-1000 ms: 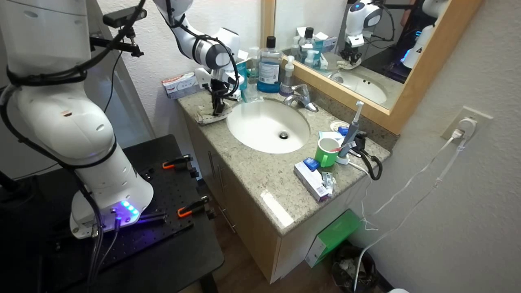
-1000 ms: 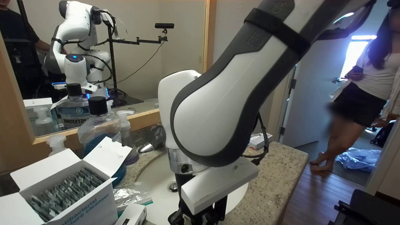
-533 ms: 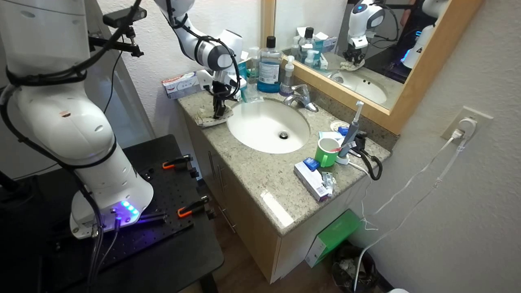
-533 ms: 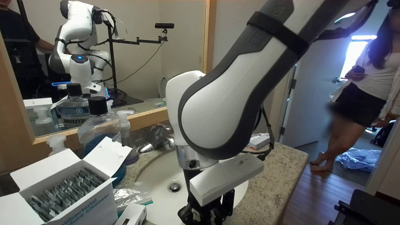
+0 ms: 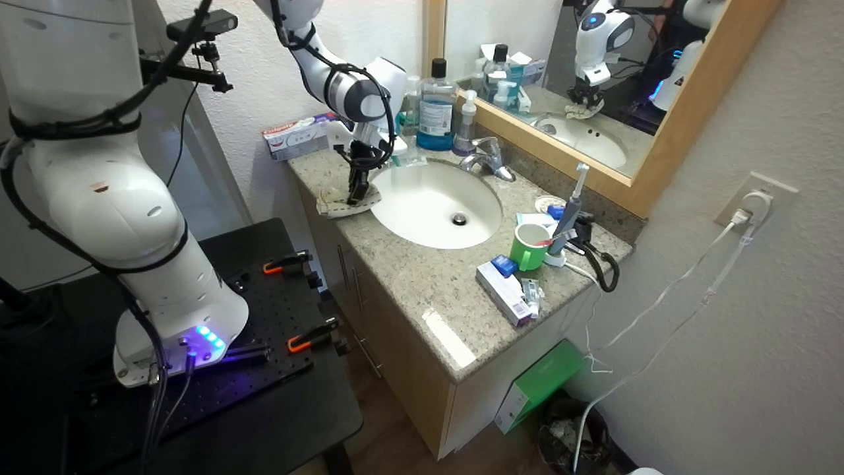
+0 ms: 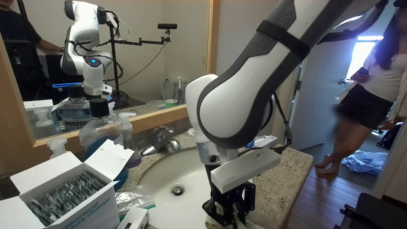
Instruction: Use the cloth to wipe the counter
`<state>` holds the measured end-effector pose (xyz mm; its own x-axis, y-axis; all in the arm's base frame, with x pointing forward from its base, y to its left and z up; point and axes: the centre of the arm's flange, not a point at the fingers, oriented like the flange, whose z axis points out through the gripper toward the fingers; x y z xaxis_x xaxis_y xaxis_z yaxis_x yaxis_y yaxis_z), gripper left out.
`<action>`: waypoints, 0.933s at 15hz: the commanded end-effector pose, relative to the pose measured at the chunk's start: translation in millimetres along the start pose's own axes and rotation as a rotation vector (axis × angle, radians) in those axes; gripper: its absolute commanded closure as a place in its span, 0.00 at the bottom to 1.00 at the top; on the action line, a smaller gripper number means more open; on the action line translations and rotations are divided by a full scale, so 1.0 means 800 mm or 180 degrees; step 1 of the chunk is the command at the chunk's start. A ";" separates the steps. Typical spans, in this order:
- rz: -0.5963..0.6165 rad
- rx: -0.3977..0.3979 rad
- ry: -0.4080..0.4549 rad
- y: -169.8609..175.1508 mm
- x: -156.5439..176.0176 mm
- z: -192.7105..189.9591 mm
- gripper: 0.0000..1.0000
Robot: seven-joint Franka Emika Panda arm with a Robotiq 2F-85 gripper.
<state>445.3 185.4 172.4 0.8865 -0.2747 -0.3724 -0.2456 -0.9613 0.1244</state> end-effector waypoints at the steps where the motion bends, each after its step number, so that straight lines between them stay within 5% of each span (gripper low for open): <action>1: 0.0178 -0.0261 -0.0268 0.059 0.016 0.078 0.95; 12: 0.0344 -0.0165 -0.0472 0.111 0.036 0.089 0.95; 13: 0.0310 -0.0004 -0.0345 0.066 0.022 0.010 0.81; 14: 0.0312 0.0005 -0.0352 0.068 0.022 0.010 0.81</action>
<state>444.7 128.1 165.0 0.8096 -0.3676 -0.4576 -0.3297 -0.9298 0.1636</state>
